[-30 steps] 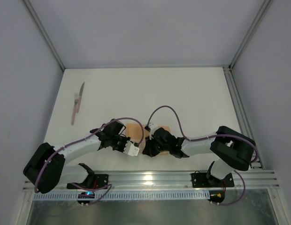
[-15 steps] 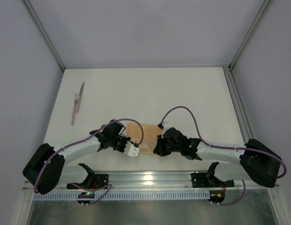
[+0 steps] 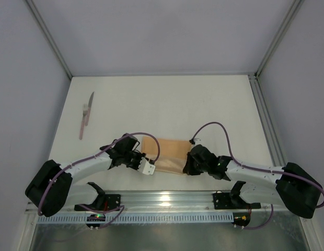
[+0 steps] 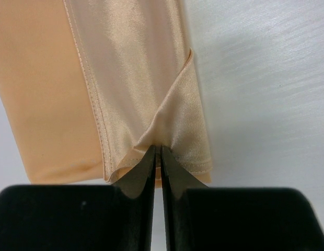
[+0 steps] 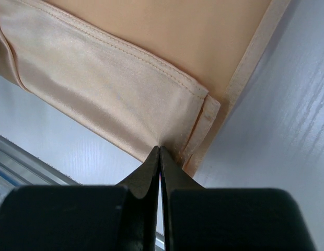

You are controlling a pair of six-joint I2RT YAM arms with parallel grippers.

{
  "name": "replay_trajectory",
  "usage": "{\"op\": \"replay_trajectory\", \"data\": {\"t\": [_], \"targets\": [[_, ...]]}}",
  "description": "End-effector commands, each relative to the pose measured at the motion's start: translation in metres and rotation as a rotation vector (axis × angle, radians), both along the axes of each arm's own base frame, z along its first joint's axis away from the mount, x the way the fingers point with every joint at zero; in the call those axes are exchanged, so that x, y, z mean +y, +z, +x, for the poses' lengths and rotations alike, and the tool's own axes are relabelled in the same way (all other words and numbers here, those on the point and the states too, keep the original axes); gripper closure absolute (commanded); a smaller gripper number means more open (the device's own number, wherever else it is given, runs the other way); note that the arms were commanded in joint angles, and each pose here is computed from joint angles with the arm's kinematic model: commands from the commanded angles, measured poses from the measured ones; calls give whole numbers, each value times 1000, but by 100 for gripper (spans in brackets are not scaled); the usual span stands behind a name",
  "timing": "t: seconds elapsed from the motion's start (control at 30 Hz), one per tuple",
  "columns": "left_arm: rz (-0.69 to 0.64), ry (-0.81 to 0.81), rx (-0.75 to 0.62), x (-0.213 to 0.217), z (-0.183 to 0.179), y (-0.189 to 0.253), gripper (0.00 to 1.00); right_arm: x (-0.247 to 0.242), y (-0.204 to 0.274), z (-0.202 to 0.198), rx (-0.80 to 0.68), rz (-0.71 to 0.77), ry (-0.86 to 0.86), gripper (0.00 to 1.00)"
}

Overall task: Fold the napkin into a case and place the utensils inside
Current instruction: Fold the lower triangle-folded napkin at the center of the board, then fold the 2/3-rectangle-folded napkin at the center of the board.

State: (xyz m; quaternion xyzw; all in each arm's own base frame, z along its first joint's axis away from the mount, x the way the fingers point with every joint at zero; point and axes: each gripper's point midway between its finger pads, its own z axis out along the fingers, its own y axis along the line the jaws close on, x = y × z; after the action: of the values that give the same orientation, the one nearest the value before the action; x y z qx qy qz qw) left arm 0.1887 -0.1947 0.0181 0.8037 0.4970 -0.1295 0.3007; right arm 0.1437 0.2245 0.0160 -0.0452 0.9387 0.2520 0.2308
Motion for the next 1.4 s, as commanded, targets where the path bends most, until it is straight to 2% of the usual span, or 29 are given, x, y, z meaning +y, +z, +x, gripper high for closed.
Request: {"op": "replay_trajectory", "data": {"t": [0.0,0.07,0.13,0.2,0.23,0.3,0.33,0.4,0.43,0.47,0.5,0.53,0.57,0.6,0.63,0.67,0.73,0.77,0.97,1.23,1.37], "targets": [[69,13,45,16,-12,-17,91,-23,0,1,9,-82,-74,97],[67,14,42,15,-11,-17,91,-20,15,6,-25,-62,-76,97],[68,16,39,15,-10,-16,91,-8,50,18,-110,5,-53,94],[69,16,40,15,-11,-17,91,0,75,28,-186,37,-24,88],[68,16,39,15,-11,-16,91,6,97,40,-254,55,1,72],[66,15,39,15,-11,-16,91,20,119,53,-307,114,55,55],[66,15,39,15,-11,-16,91,19,121,73,-327,107,71,46],[62,17,38,15,-11,-15,91,32,131,89,-333,176,153,41],[60,18,36,14,-11,-15,91,32,149,115,-374,187,148,40],[61,20,40,15,-11,-15,91,34,127,128,-353,119,217,37],[60,20,41,15,-12,-15,91,48,148,144,-388,144,281,36],[59,17,42,14,-12,-15,91,48,112,152,-304,56,359,35],[60,18,46,15,-13,-16,90,53,103,158,-275,28,410,33],[60,18,41,15,-12,-16,90,68,121,174,-299,42,466,31],[60,20,40,15,-11,-15,90,69,105,169,-213,19,511,29],[60,24,39,15,-11,-15,90,73,73,171,-141,-1,572,28],[65,26,35,16,-10,-16,90,91,72,166,-97,81,665,27],[65,28,36,16,-10,-16,90,93,57,164,-72,86,704,27],[65,21,43,16,-12,-18,90,95,26,151,45,125,777,27],[67,25,45,15,-11,-18,91,82,-2,110,217,191,879,36],[69,25,48,16,-11,-19,90,81,-2,105,220,198,885,44]]}}
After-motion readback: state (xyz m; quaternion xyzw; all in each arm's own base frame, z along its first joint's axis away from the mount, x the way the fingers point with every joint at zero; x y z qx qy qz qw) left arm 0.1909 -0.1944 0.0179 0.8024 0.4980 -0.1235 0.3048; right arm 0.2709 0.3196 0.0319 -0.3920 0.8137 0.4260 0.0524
